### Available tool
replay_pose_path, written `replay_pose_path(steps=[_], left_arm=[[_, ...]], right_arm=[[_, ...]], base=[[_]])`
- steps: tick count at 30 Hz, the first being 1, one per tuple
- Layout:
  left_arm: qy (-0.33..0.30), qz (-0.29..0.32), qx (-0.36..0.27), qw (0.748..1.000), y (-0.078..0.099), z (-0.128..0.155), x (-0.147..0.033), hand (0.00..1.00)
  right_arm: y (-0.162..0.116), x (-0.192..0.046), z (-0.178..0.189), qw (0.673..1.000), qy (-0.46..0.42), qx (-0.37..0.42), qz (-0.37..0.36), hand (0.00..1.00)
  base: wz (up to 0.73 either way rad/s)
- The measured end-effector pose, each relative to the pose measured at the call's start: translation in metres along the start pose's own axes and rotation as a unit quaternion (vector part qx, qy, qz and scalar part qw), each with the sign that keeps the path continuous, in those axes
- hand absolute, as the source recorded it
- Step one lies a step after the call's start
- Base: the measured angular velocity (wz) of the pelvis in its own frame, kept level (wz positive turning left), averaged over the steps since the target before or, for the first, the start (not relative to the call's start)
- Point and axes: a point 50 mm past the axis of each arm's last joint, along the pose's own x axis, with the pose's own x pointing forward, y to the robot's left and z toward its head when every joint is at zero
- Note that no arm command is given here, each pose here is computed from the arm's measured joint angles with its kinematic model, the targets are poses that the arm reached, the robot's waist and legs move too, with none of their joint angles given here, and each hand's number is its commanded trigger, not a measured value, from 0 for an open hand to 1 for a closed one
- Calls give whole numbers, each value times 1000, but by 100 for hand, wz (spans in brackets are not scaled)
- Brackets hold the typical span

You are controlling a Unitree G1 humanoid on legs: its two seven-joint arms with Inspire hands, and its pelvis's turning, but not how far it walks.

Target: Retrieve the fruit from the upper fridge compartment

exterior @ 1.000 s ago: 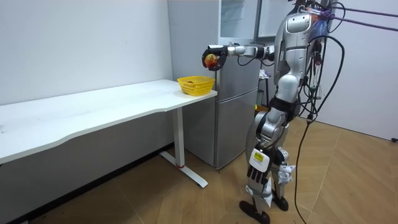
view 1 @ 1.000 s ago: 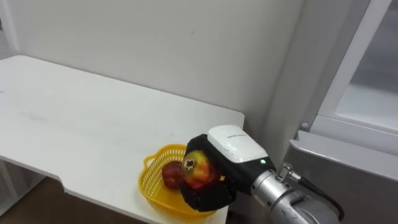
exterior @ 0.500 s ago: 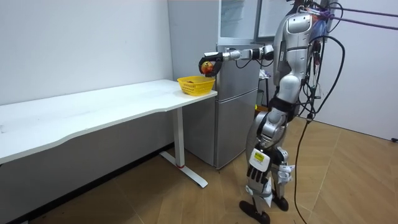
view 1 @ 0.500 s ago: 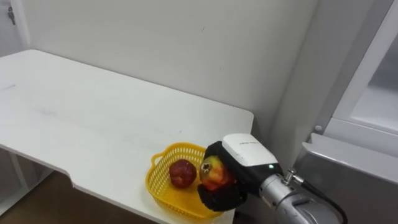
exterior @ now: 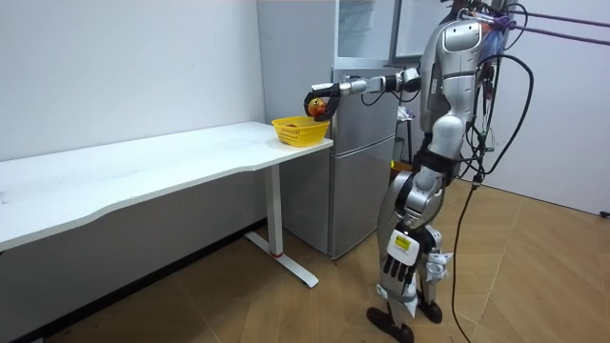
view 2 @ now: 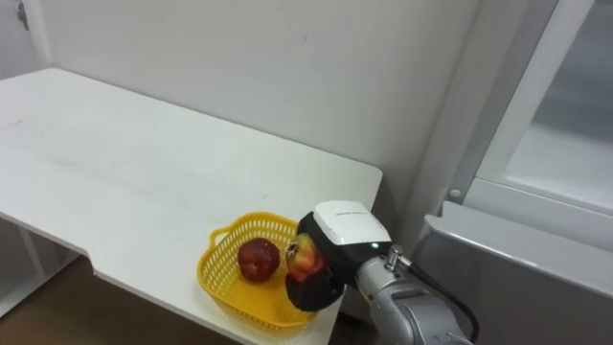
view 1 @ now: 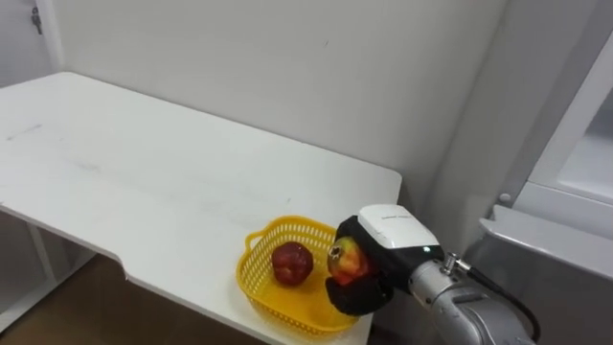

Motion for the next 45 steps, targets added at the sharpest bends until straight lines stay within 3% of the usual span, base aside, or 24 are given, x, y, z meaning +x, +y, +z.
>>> replay_pose_path(steps=[7, 8, 12, 14, 16, 17, 18, 21, 22, 45], left_arm=[[-2, 0, 1, 1000, 1, 1, 0, 0], [0, 0, 1, 1000, 0, 0, 0, 0], [0, 2, 1, 1000, 1, 0, 0, 0], [3, 3, 1, 1000, 0, -1, 0, 0], [3, 4, 1, 1000, 1, -1, 0, 0], [4, 4, 1, 1000, 1, -2, 0, 0], [4, 4, 1, 1000, 1, -1, 0, 0], [5, 5, -2, 1000, 2, -1, 0, 0], [7, 5, -4, 1000, 2, -1, 0, 0], [23, 17, -5, 1000, -1, -3, 1, 0]], right_arm=[[3, 0, -5, 1000, 18, -2, 6, 100], [3, 0, -6, 1000, 18, -2, 7, 89], [6, 0, -6, 1000, 19, -2, 13, 82], [6, 0, -6, 1000, 18, 0, 13, 84], [6, 0, -6, 1000, 18, 2, 13, 78], [6, 0, -6, 1000, 18, 2, 13, 71], [6, 0, -6, 1000, 18, 2, 13, 53], [6, 0, -5, 1000, 18, -10, 13, 50], [7, 0, -4, 1000, 17, -17, 14, 0], [2, 5, 24, 1000, -10, 9, -11, 0]], base=[[0], [-3], [0], [0], [0], [0], [0], [0], [0], [0]])
